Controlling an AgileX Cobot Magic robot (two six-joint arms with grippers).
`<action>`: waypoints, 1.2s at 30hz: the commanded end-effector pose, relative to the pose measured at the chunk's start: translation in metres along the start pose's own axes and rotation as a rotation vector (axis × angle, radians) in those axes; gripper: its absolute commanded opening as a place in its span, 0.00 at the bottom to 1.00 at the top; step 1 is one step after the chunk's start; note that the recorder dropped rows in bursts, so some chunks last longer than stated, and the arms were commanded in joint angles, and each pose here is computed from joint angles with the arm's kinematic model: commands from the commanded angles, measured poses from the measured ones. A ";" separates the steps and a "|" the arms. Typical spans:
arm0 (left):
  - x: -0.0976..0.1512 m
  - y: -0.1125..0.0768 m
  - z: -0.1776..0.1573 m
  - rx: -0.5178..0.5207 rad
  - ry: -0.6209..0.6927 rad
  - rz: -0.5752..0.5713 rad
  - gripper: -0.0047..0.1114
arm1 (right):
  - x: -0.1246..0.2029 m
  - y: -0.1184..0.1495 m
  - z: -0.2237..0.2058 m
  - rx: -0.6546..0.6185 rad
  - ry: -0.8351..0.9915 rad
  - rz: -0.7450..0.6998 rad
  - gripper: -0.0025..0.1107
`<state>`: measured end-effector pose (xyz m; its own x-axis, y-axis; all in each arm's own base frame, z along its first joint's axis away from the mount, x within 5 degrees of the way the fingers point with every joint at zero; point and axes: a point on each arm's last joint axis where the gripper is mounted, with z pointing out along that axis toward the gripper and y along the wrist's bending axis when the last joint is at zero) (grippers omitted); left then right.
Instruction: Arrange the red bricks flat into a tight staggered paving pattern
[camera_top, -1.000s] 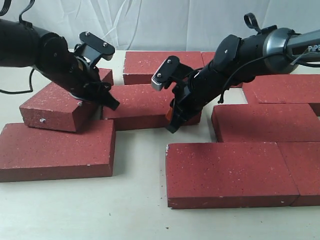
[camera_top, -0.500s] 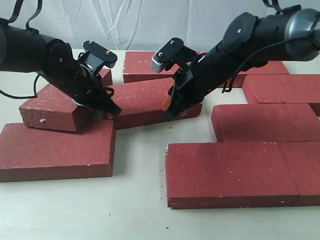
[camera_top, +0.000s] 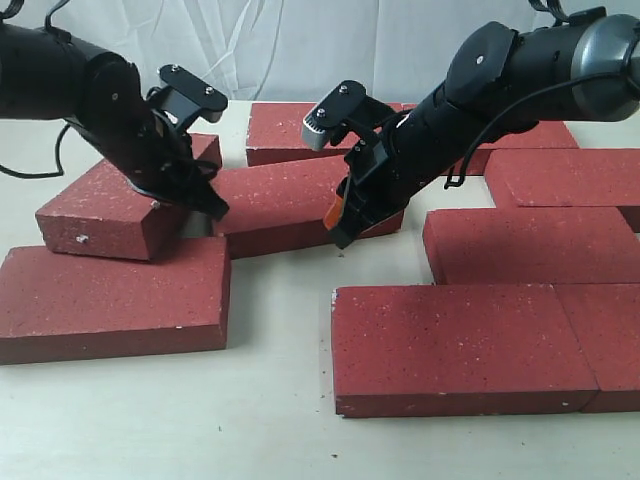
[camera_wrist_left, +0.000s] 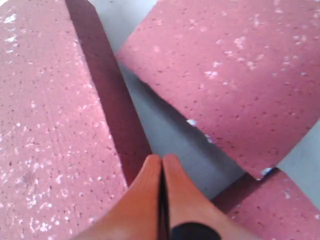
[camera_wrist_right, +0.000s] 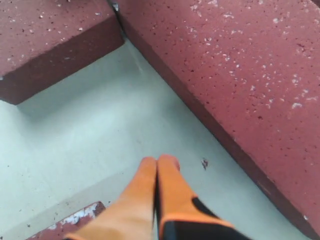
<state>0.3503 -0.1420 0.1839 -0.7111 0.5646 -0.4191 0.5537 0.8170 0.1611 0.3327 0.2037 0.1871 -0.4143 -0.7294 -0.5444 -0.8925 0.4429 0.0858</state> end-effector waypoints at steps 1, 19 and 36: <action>0.009 0.018 0.001 -0.053 0.008 -0.040 0.04 | -0.001 0.000 -0.001 0.005 -0.003 -0.007 0.01; -0.008 0.008 0.002 -0.032 -0.155 -0.071 0.04 | -0.002 0.000 -0.001 0.002 -0.007 -0.001 0.01; -0.006 0.003 0.041 -0.028 -0.078 -0.016 0.04 | 0.004 0.003 -0.002 -0.036 0.057 -0.044 0.01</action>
<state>0.3706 -0.1454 0.1566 -0.6923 0.5239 -0.4963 0.5171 0.8398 0.1653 0.3291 0.2027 0.1858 -0.4060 -0.7523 -0.5189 -0.9032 0.4170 0.1022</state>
